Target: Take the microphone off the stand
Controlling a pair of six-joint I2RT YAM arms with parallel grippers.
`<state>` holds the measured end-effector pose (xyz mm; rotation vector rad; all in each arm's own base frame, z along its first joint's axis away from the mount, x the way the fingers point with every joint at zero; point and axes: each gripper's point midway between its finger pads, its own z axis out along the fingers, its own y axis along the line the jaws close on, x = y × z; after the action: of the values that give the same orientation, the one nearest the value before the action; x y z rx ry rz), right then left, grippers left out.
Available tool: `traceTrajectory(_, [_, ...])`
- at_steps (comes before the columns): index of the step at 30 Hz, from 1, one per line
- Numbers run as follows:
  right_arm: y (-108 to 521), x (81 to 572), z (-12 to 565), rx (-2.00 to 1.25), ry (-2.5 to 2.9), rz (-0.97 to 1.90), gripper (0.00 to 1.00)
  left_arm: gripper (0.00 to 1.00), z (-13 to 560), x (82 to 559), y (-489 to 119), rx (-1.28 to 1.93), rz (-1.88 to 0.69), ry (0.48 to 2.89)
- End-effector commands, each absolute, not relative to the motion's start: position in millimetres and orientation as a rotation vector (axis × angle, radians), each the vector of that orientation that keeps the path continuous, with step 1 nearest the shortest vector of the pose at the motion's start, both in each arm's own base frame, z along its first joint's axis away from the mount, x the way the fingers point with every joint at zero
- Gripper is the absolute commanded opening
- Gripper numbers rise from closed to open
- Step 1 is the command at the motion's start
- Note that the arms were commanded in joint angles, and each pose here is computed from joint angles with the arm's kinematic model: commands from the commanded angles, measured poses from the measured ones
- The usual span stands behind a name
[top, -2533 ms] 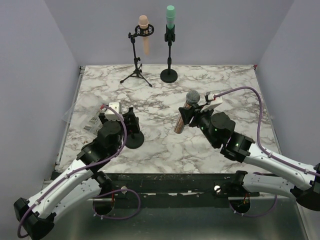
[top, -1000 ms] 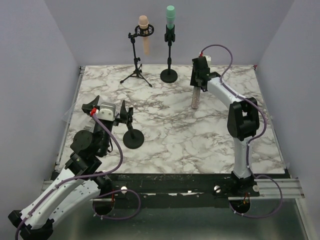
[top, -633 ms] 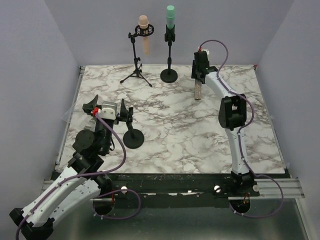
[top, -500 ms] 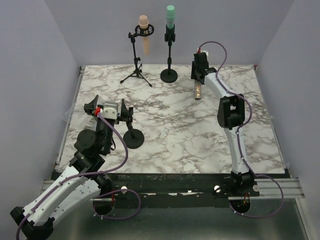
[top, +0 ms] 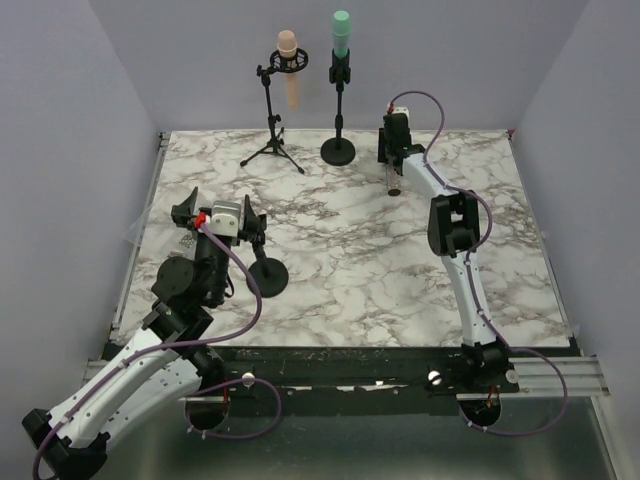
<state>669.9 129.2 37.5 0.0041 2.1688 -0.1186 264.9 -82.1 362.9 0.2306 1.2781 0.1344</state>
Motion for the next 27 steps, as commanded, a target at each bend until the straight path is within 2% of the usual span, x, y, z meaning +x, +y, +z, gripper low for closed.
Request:
traceTrajectory(1, [128.0, 684.0, 23.9, -0.01, 2.137, -0.109, 0.36, 0.94, 363.3, 266.0, -80.0, 0.215, 0.144, 1.271])
traceTrajectory(8, [128.6, 678.8, -1.8, -0.026, 2.179, -0.107, 0.54, 0.94, 362.9, 266.9, -80.1, 0.222, 0.155, 1.276])
traceTrajectory(12, [127.9, 680.0, -0.4, -0.022, 2.175, -0.108, 0.7, 0.94, 362.7, 267.4, -80.5, 0.223, 0.155, 1.277])
traceTrajectory(17, [133.1, 680.2, 4.3, -0.032, 2.175, -0.076, 0.8, 0.94, 363.0, 266.6, -79.5, 0.221, 0.155, 1.276])
traceTrajectory(21, [134.8, 682.6, 28.0, -0.024, 2.153, -0.062, 0.85, 0.94, 361.1, 267.5, -80.4, 0.227, 0.158, 1.282])
traceTrajectory(25, [136.8, 685.0, 69.8, -0.011, 2.098, -0.035, 0.99, 0.94, 360.5, 267.7, -81.7, 0.231, 0.153, 1.286])
traceTrajectory(27, [139.5, 685.1, 94.7, -0.009, 2.067, -0.01, 1.0, 0.94, 359.2, 268.0, -82.3, 0.235, 0.152, 1.289])
